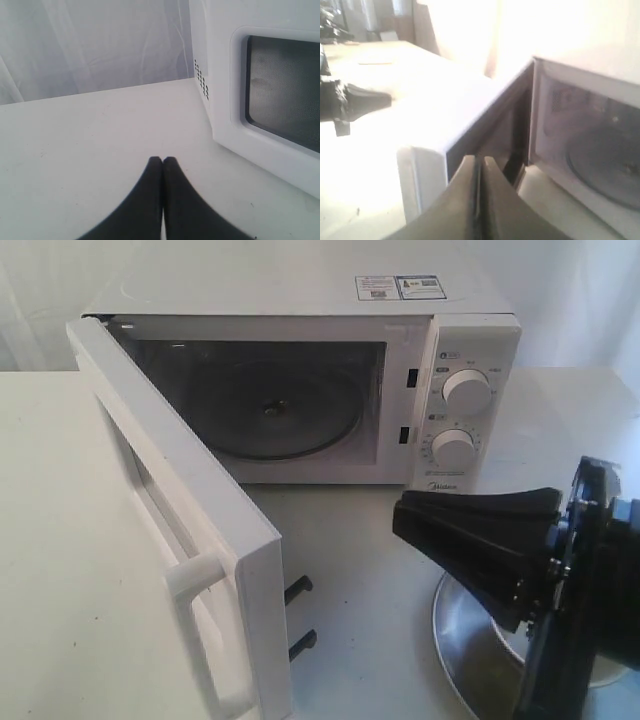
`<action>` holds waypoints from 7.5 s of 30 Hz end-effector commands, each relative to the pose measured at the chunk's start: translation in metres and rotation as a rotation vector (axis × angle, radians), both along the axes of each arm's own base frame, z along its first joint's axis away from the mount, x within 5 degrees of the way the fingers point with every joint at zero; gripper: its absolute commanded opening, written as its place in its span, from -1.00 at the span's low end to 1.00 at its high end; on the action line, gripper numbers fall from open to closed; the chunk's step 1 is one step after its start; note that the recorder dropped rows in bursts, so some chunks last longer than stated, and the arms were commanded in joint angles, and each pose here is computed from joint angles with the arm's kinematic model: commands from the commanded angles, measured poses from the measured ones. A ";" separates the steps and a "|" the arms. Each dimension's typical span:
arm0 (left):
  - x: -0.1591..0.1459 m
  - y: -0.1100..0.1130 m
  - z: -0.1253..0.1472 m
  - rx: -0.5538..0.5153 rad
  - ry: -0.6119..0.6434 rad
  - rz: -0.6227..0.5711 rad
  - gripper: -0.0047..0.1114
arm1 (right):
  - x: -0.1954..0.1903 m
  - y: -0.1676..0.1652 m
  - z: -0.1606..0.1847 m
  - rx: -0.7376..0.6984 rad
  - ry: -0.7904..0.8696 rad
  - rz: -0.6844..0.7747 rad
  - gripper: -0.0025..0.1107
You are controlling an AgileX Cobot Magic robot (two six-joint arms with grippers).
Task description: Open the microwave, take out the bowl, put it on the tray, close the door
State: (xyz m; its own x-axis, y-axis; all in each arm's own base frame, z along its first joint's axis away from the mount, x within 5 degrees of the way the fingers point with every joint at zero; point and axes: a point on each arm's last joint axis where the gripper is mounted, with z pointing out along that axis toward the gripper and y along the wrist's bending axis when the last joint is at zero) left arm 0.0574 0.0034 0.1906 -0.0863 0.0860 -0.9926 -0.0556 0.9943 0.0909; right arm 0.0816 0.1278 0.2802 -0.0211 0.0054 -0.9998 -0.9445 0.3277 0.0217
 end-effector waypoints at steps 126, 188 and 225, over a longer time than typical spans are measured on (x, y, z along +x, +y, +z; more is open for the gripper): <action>0.000 0.000 0.001 -0.004 -0.004 -0.003 -0.92 | -0.032 -0.025 0.076 0.139 0.051 -0.139 -0.96; 0.000 0.000 0.001 -0.004 -0.004 -0.003 -0.92 | -0.023 -0.132 -0.082 -0.053 0.062 -1.136 -0.96; 0.000 0.000 0.001 -0.004 -0.004 -0.003 -0.92 | -0.027 -0.115 -0.070 0.072 -0.013 -1.005 -0.96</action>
